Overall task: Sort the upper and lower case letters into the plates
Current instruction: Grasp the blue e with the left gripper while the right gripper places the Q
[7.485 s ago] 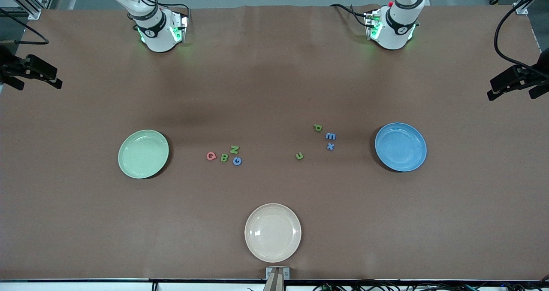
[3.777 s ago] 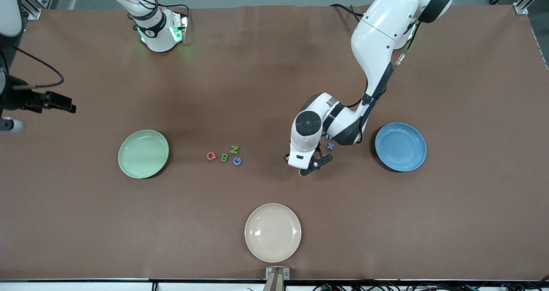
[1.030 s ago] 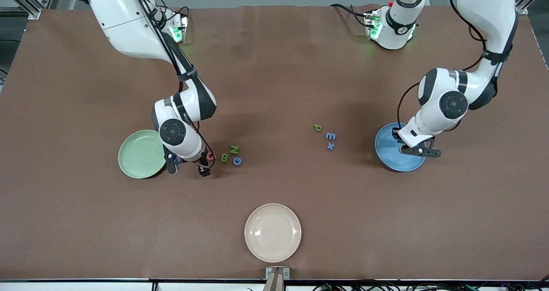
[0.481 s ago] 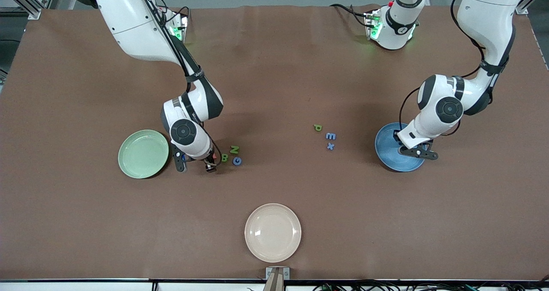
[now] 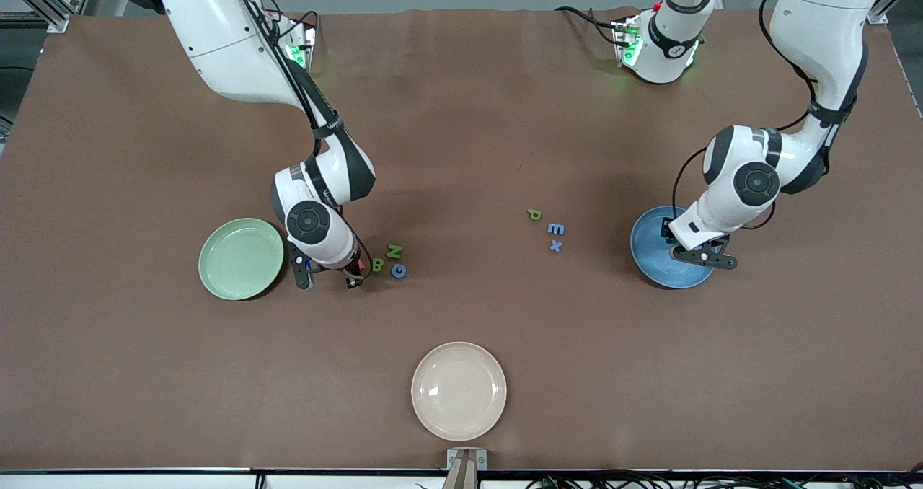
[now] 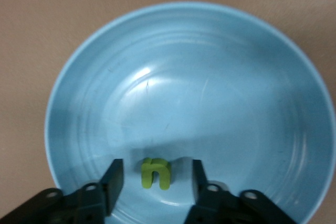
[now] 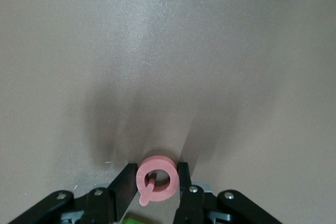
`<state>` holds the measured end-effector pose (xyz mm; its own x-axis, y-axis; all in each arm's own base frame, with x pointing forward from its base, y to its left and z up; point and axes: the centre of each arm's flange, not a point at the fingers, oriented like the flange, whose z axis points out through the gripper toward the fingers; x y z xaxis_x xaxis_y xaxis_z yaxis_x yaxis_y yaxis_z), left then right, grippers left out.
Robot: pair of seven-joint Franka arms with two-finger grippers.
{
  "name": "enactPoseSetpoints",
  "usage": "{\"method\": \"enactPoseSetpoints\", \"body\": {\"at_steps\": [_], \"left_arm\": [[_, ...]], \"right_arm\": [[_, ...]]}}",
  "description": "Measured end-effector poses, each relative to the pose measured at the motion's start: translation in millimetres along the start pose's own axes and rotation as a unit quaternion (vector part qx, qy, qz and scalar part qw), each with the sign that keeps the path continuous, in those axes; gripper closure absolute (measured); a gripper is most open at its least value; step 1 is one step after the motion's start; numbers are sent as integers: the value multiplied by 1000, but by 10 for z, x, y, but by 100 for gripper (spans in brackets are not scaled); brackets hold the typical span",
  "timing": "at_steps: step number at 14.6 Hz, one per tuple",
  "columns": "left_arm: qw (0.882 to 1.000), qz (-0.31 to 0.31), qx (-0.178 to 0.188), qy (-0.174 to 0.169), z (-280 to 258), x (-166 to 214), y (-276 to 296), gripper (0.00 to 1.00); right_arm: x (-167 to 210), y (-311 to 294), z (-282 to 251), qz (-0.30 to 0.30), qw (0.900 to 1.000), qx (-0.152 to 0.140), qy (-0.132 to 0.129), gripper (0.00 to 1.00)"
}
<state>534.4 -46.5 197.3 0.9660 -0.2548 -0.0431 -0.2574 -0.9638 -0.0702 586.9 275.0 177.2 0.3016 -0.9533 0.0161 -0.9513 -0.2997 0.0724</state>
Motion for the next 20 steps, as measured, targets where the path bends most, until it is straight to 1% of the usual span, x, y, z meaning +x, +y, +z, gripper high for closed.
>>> {"method": "enactPoseSetpoints", "body": {"at_steps": [3,4,7,9,11,13,14,16,18,20], "left_arm": [[1000,12,3,13,-267,90,152,4],[1000,11,4,13,-369,126,250,0],[1000,-22,1,13,-671,243,734,0],[999,-45,-6,19,-793,287,1108,0],[997,-67,-14,21,-834,289,1467,0],[996,-83,-20,17,-789,277,1834,0],[996,-87,-23,12,-738,269,2003,0],[996,-90,-29,1,-605,265,2303,0],[995,-95,-35,-8,-487,289,2477,0],[995,-94,-35,-13,-384,312,2570,0]], "right_arm": [[34,-9,-9,2,1000,1,1,63],[83,-19,-25,1,1000,0,2,63],[437,-49,-222,-18,1000,-14,3,64],[775,-40,-502,-39,999,-13,-1,64],[1140,75,-751,-69,998,-9,-5,64],[1441,314,-841,-97,995,-14,-11,64],[1551,443,-823,-106,994,-14,-13,64],[1726,708,-659,-123,992,-5,-13,64],[1911,949,-409,-134,991,5,-10,64],[2043,1083,-267,-136,991,12,-8,64]]}}
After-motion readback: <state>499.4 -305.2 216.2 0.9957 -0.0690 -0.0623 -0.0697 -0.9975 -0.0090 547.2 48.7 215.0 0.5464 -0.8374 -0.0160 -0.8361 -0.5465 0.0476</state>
